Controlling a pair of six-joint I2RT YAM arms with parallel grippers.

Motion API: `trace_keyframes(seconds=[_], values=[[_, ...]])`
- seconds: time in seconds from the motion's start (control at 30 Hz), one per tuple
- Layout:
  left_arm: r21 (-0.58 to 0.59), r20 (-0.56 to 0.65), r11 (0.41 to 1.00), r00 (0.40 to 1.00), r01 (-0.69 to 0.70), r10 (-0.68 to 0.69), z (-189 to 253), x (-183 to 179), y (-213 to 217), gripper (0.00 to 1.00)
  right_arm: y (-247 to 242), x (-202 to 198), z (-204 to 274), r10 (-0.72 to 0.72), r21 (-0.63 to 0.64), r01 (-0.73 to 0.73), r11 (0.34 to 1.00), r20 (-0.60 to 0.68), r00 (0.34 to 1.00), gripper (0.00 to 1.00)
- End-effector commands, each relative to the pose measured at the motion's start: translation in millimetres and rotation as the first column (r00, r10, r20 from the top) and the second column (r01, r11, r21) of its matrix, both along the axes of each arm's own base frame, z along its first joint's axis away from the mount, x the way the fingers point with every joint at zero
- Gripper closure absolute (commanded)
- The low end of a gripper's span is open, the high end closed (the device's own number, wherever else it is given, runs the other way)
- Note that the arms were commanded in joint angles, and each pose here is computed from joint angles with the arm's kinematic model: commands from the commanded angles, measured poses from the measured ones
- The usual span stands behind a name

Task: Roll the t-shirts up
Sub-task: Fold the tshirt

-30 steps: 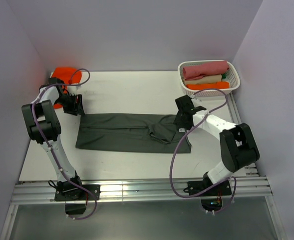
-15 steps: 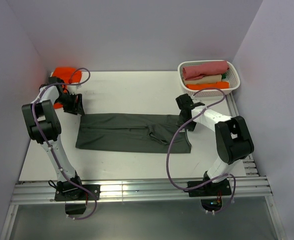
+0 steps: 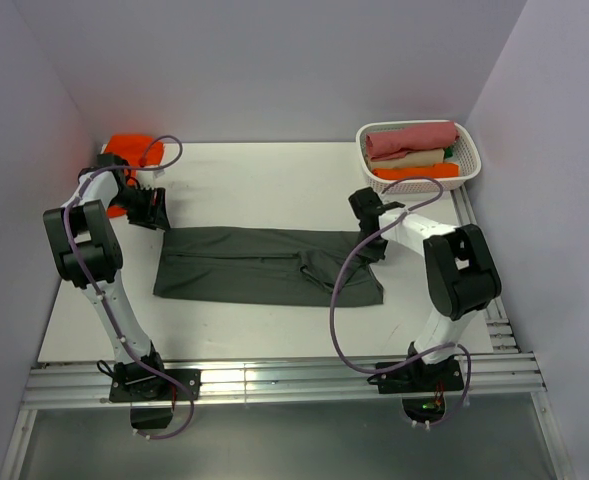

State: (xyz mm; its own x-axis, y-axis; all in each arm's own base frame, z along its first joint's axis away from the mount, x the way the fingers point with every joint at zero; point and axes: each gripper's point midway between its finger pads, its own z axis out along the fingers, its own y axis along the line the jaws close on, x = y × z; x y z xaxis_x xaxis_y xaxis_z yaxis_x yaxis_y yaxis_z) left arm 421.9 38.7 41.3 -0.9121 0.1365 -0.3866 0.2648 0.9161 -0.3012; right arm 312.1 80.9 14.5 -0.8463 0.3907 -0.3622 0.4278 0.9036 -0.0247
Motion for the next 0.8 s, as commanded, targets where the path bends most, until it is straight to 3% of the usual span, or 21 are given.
trace_keyframes(seconds=[0.0, 0.13, 0.6, 0.63, 0.77], values=[[-0.011, 0.104, 0.999, 0.994, 0.042, -0.041, 40, 10, -7, 0.43, -11, -2, 0, -0.013, -0.061, 0.01, 0.998, -0.035, 0.999, 0.8], [-0.003, 0.112, 0.999, 0.993, 0.043, -0.043, 44, 9, -7, 0.43, -24, -5, -1, -0.024, -0.1, 0.018, 0.995, -0.059, 0.998, 0.9], [-0.01, 0.091, 0.998, 0.994, 0.062, -0.061, 45, -7, -11, 0.39, -135, -19, 21, -0.185, -0.287, 0.156, 0.945, -0.077, 0.98, 0.9], [-0.013, 0.089, 0.998, 0.994, 0.064, -0.063, 45, -7, -11, 0.38, -145, -20, 23, -0.209, -0.295, 0.179, 0.939, -0.073, 0.975, 0.88], [-0.058, 0.08, 0.994, 0.993, 0.088, -0.083, 47, -10, -19, 0.35, -154, -14, 38, -0.237, -0.279, 0.22, 0.935, -0.029, 0.971, 0.54]])
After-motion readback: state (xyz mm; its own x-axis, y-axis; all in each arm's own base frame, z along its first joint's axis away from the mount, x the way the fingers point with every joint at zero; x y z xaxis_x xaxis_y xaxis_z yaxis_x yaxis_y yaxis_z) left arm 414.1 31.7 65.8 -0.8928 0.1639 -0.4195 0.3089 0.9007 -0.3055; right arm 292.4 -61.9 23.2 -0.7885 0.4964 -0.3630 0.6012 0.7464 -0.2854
